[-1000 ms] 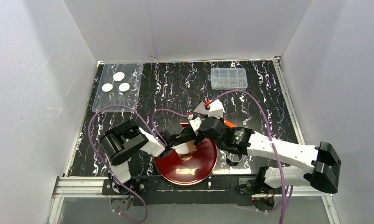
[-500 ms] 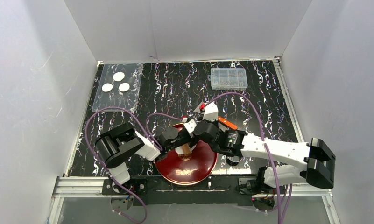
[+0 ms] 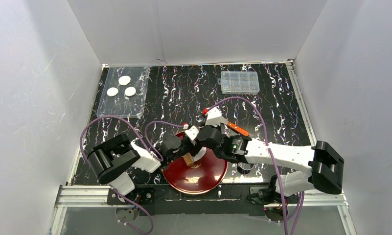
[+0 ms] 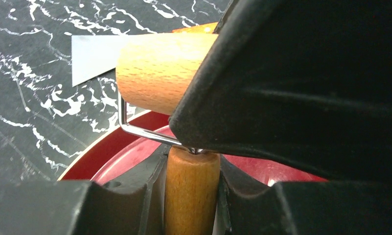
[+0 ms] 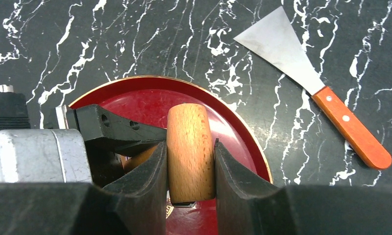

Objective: Roll out the dumpling wrappers from the dough
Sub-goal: Flatten out the dough on the work surface.

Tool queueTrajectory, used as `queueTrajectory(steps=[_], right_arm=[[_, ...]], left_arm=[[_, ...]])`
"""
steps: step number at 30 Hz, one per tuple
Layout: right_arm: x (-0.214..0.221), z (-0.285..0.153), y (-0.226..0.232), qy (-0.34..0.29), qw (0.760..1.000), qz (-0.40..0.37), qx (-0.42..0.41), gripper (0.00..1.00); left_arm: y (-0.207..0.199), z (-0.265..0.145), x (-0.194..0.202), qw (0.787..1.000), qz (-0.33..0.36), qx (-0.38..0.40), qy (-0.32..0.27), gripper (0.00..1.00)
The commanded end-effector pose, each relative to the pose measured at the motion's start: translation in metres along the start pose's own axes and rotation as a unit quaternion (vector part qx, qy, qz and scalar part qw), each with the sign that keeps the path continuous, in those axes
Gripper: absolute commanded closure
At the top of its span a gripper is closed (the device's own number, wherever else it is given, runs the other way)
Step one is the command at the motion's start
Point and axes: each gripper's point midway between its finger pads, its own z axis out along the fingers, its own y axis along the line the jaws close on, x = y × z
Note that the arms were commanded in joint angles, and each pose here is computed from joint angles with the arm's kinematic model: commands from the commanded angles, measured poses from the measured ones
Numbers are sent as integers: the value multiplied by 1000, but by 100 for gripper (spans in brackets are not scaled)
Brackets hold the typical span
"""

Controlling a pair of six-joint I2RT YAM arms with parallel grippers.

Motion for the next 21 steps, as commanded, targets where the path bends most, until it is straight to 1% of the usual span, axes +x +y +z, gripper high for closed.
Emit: queueTrajectory(steps=[1,5,8,10,13,15,17,19,21], right_arm=[[69,-40,117,108,956,-108,-250,99],[52,-38,111,89,960,-112,-239,99],[28,-38,108,59,963,-115,-238,99],[12,-39,106,43,964,-120,-234,99],[-9,-42,101,22,967,-121,-223,99],[-14,-43,95,13,969,-121,-213,99],[-17,-44,89,7,971,-126,-203,99],[-16,-44,82,9,971,-140,-195,99],[-12,-43,75,17,971,-150,-183,99]], left_arm=[[20,-40,104,975,-25,-67,212,100],[15,-23,68,987,35,-27,156,100],[22,-6,36,990,83,-16,116,100],[21,4,12,991,103,4,83,100],[22,15,-13,991,127,17,46,100],[16,22,-27,990,132,34,23,100],[5,29,-35,992,114,58,10,100],[-6,35,-37,992,99,74,7,100],[-19,40,-34,991,100,88,8,100]])
